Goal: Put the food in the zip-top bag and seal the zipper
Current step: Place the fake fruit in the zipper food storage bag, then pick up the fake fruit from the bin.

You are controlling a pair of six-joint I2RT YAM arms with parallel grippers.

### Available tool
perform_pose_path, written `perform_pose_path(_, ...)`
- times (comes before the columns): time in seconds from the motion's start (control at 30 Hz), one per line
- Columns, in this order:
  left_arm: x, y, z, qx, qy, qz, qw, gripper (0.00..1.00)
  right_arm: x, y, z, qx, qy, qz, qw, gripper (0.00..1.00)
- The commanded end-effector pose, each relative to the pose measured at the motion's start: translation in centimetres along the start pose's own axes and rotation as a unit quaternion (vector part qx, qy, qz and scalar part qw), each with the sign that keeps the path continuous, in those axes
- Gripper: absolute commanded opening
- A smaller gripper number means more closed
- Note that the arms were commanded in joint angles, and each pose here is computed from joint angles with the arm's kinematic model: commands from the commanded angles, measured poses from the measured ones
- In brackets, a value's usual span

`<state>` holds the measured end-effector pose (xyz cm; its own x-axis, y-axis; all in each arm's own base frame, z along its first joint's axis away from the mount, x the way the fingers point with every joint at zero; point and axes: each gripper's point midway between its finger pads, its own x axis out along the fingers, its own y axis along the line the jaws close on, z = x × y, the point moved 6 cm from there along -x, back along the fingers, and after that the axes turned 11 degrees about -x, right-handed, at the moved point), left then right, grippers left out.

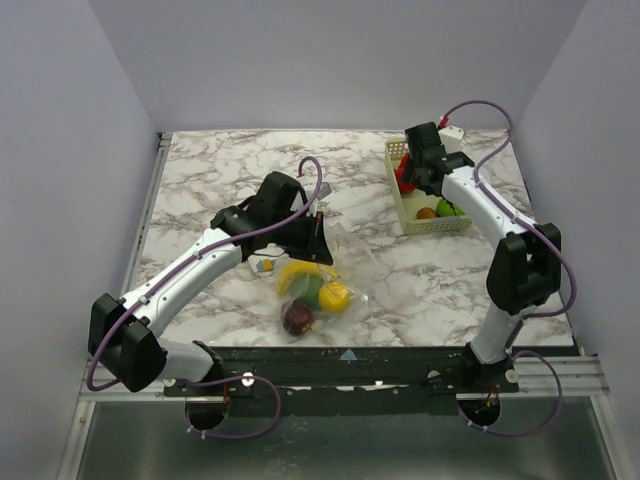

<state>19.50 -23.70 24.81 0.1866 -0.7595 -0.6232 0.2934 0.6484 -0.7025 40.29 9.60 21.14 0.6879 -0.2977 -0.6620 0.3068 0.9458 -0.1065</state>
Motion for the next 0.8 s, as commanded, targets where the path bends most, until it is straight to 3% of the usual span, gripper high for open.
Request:
perform_pose_path(0.0, -0.3, -0.7, -0.1, 0.014, -0.003, -0.022, 1.0, 0.0, 1.9, -2.9, -1.4, -0.071, 0.024, -0.157, 0.985, 0.9)
perform_pose_path(0.3, -0.1, -0.6, 0.0, 0.013, -0.001, -0.02, 1.0, 0.0, 6.7, -2.9, -3.8, -0.132, 0.038, -0.215, 0.967, 0.9)
perform_pose_path(0.77, -0.3, -0.8, -0.2, 0.015, 0.002, -0.029, 0.999, 0.0, 9.6, -4.1, -5.3, -0.113, 0.064, -0.205, 0.97, 0.9)
